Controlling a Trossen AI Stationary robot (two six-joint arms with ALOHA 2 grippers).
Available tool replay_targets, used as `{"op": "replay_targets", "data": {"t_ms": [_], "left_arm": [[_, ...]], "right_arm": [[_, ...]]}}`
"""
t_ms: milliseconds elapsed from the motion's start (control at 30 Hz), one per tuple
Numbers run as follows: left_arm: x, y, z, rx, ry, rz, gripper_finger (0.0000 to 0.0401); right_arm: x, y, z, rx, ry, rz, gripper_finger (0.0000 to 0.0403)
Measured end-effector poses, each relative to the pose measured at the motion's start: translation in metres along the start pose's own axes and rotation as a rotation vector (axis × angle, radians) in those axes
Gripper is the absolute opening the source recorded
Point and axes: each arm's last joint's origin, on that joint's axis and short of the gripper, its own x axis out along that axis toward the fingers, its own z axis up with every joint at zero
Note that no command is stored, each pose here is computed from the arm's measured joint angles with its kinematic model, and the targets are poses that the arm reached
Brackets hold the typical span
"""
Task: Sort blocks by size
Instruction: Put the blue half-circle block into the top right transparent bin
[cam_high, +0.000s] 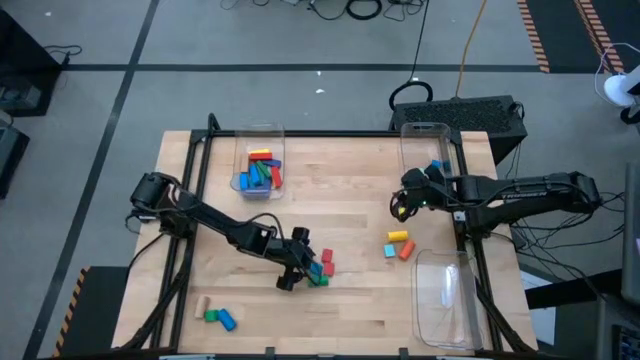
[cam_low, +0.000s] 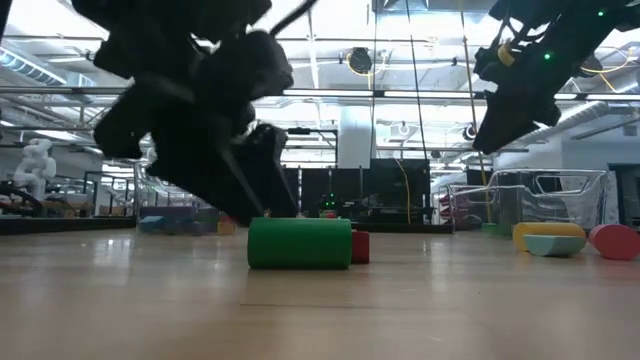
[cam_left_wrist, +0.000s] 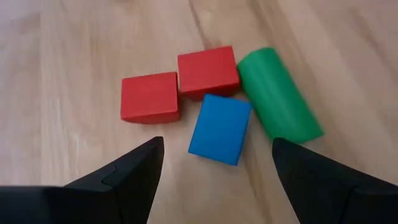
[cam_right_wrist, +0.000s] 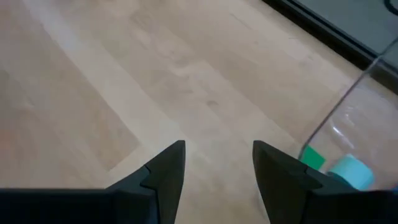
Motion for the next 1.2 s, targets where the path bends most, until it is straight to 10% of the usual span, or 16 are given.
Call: {"op": "replay_targets", "data": {"t_ms": [433,767,1200], "left_arm": [[0.031,-0.001,-0.012,0.029,-0.001,-0.007,0.0295],[0.03,0.015,-0.014,-0.098,0.006,-0.046,0.0151],[0.023,0.043,0.006,-0.172,-0.101,0.03,0.0134]], "right_arm": [[-0.005,0.009,-0.005,0.002,0.003,0.043,0.0171],[-0.008,0.016,-0.01,0.017,0.008,0.079,0.0171],[0.017,0.076,-0.034,-0.326,-0.054,0.24,0.0171]]}}
